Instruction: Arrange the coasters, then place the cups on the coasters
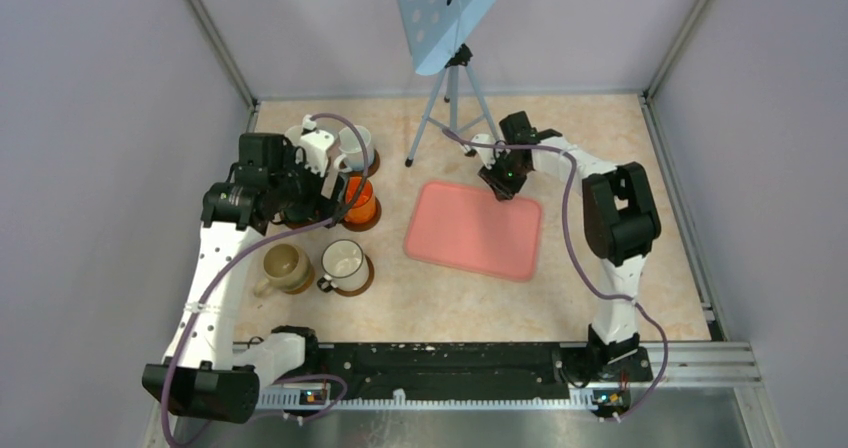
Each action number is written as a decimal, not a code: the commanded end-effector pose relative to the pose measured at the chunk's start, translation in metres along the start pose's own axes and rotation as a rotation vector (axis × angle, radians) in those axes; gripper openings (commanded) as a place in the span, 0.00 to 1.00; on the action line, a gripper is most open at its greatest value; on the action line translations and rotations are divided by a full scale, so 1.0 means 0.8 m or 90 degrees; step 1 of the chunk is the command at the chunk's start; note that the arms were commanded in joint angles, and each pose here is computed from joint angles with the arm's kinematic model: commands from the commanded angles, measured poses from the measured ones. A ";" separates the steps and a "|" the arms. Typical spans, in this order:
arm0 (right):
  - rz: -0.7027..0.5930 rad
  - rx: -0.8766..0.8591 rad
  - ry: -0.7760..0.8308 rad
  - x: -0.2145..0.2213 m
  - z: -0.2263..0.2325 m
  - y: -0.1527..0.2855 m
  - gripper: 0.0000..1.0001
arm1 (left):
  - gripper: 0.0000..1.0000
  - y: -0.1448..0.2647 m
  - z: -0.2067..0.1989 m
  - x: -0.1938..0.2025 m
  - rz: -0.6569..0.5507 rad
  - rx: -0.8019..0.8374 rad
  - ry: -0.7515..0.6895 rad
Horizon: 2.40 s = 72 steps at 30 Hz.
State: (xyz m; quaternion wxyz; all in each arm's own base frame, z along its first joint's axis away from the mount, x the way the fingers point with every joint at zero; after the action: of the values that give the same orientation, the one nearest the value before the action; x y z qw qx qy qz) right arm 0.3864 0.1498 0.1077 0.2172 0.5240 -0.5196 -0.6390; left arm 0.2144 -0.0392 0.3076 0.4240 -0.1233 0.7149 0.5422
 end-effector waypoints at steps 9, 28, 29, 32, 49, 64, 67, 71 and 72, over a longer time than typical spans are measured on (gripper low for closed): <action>0.023 -0.045 -0.103 0.039 0.064 0.018 0.00 | 0.99 -0.021 0.013 0.002 -0.012 -0.039 0.026; -0.047 0.149 -0.685 0.072 0.117 0.048 0.00 | 0.99 -0.039 0.021 0.005 0.012 -0.051 0.057; -0.049 0.148 -0.696 0.074 0.123 0.047 0.00 | 0.99 -0.038 0.022 0.005 0.013 -0.054 0.057; -0.056 0.135 -0.704 0.074 0.144 0.046 0.00 | 0.99 -0.038 0.025 0.006 0.016 -0.065 0.061; -0.050 0.074 -0.713 0.056 0.178 0.028 0.00 | 0.99 -0.046 0.036 0.016 0.007 -0.057 0.128; -0.043 0.042 -0.710 0.026 0.173 0.004 0.00 | 0.99 -0.053 0.040 0.018 0.015 -0.057 0.133; -0.040 0.039 -0.710 0.026 0.173 0.001 0.00 | 0.99 -0.054 0.041 0.018 0.016 -0.058 0.134; -0.045 0.031 -0.700 0.023 0.173 0.005 0.10 | 0.99 -0.054 0.041 0.018 0.018 -0.058 0.135; -0.047 0.029 -0.697 0.022 0.173 0.007 0.13 | 0.99 -0.054 0.041 0.017 0.019 -0.056 0.136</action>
State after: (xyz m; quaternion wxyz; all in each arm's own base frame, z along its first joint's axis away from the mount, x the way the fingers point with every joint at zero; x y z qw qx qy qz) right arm 0.2538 0.1857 0.0918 -0.1300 0.1310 -0.5565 -0.8101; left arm 0.2432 -0.0227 0.2623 0.3211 -0.1750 0.7331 0.5734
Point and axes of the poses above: each gripper's point midway between its finger pads, its own y axis back along the fingers, its own z axis along the line the jaws close on, x = y × z, the point moved 8 cm from there along y, back along the fingers, and after that the axes turned 5 degrees about y, right-handed, at the moved point
